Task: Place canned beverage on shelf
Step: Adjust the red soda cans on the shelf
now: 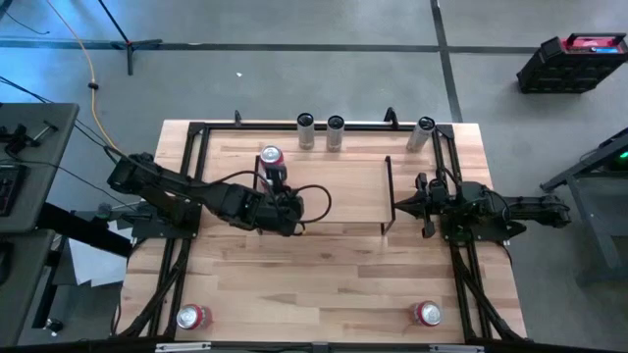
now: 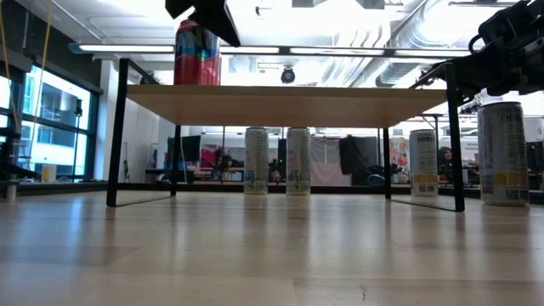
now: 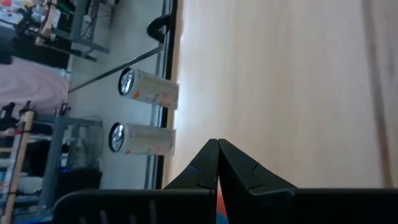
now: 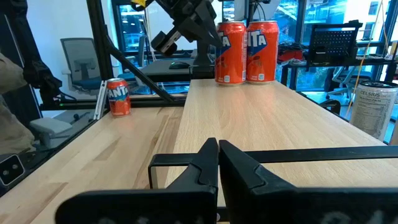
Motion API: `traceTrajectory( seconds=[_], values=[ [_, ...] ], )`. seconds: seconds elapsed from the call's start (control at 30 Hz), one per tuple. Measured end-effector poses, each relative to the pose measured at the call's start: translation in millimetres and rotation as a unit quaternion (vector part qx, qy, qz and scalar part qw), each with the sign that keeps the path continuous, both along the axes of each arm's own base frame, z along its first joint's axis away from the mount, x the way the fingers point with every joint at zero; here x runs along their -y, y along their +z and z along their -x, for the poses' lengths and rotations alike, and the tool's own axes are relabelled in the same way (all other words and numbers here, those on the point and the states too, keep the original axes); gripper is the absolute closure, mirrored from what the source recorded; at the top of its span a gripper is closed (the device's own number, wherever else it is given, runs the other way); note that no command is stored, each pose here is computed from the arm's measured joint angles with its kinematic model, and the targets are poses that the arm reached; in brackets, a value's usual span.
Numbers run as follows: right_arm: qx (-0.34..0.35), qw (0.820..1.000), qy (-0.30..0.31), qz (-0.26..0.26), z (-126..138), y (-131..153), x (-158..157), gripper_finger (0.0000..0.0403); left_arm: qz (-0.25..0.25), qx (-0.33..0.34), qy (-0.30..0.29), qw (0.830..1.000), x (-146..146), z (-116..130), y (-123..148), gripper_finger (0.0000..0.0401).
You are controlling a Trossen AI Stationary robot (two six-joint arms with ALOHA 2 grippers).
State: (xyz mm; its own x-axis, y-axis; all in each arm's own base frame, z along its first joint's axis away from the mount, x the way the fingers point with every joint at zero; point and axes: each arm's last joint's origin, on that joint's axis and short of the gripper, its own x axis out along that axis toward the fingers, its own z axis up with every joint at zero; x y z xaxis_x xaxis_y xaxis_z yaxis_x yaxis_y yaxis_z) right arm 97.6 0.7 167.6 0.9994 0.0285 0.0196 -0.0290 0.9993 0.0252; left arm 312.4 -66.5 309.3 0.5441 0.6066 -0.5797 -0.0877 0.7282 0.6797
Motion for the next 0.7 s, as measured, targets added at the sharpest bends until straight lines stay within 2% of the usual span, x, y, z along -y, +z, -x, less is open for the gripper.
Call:
traceTrajectory(
  seconds=[0.7],
  values=[
    [0.000,1.000,0.000,0.000,0,0,0,0.0402,-0.010,-0.007,0.015,1.000,-21,-6,1,0.0401]
  ],
)
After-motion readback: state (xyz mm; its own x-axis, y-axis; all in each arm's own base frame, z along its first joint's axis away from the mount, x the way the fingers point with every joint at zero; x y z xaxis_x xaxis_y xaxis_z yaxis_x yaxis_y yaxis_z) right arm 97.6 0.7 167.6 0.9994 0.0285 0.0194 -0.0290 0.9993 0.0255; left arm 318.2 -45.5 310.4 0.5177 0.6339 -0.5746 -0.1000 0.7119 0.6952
